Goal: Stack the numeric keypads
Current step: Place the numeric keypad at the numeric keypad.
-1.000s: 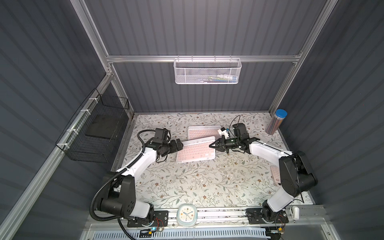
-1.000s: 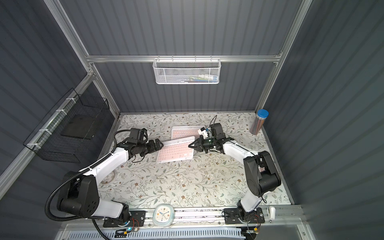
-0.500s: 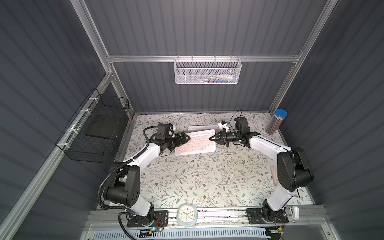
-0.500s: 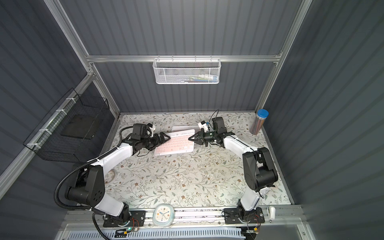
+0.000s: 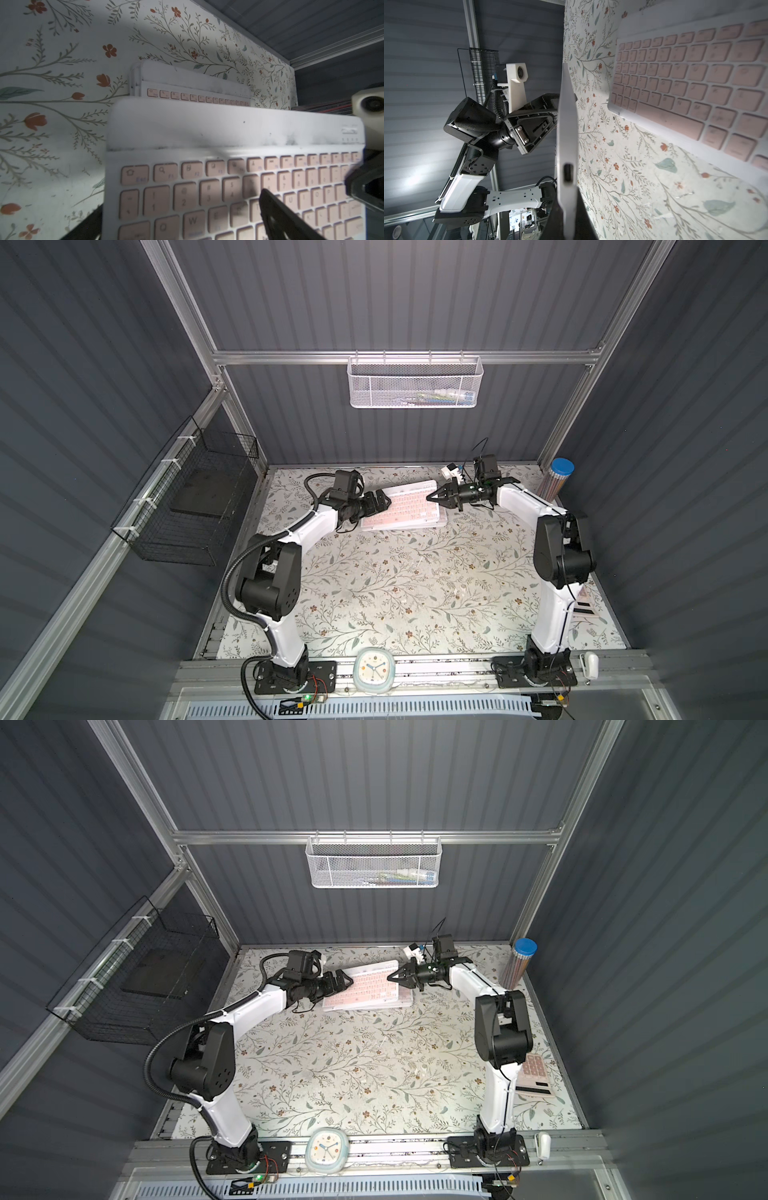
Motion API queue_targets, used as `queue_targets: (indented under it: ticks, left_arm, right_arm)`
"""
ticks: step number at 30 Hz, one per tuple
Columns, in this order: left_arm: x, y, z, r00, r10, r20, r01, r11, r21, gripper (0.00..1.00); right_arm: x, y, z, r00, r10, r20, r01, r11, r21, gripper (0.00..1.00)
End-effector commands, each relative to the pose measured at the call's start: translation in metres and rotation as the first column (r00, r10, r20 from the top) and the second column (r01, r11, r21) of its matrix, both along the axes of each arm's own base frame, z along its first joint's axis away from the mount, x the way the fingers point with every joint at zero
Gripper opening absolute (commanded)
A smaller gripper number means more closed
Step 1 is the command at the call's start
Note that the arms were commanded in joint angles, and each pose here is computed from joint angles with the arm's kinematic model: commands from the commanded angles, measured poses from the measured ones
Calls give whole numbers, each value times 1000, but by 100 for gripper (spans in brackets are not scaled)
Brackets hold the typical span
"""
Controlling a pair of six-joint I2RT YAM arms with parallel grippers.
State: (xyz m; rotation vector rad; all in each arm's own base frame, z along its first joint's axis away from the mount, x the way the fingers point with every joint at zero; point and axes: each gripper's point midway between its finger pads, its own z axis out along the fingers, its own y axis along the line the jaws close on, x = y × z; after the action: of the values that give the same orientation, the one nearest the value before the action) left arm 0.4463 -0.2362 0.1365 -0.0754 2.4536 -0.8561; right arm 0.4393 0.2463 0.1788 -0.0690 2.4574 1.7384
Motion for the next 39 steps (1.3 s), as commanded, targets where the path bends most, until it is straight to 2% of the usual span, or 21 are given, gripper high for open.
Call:
queue_targets:
  ticks: [1,9,17,21,35,39]
  left_arm:
    - [5,-25,5,998,-56,21,56,998,-2,100]
    - [40,-40,-13,999,-32,33,31,999,41,100]
    - [58,-45,-31,999,-29,18,28,996,81,100]
    - [62,-46,-36,1000,-28,13,26,996,91,100]
    - [63,-46,-41,1000,-25,9,24,993,117,100]
    - [62,-45,-44,1000,-27,2,26,992,124,100]
  right_arm:
    - [7,-9,-15,1000,5,0,-5,999,-33,0]
    - [38,-25,-30,999,-26,-20,26,1000,8,0]
    - [57,-28,-40,1000,-15,-24,16,1000,23,3]
    - [65,-32,-44,1000,-10,-23,10,999,32,6]
    - [78,-45,-68,999,-6,-46,8,999,47,5]
    - [81,-45,-74,998,-7,-65,10,999,48,8]
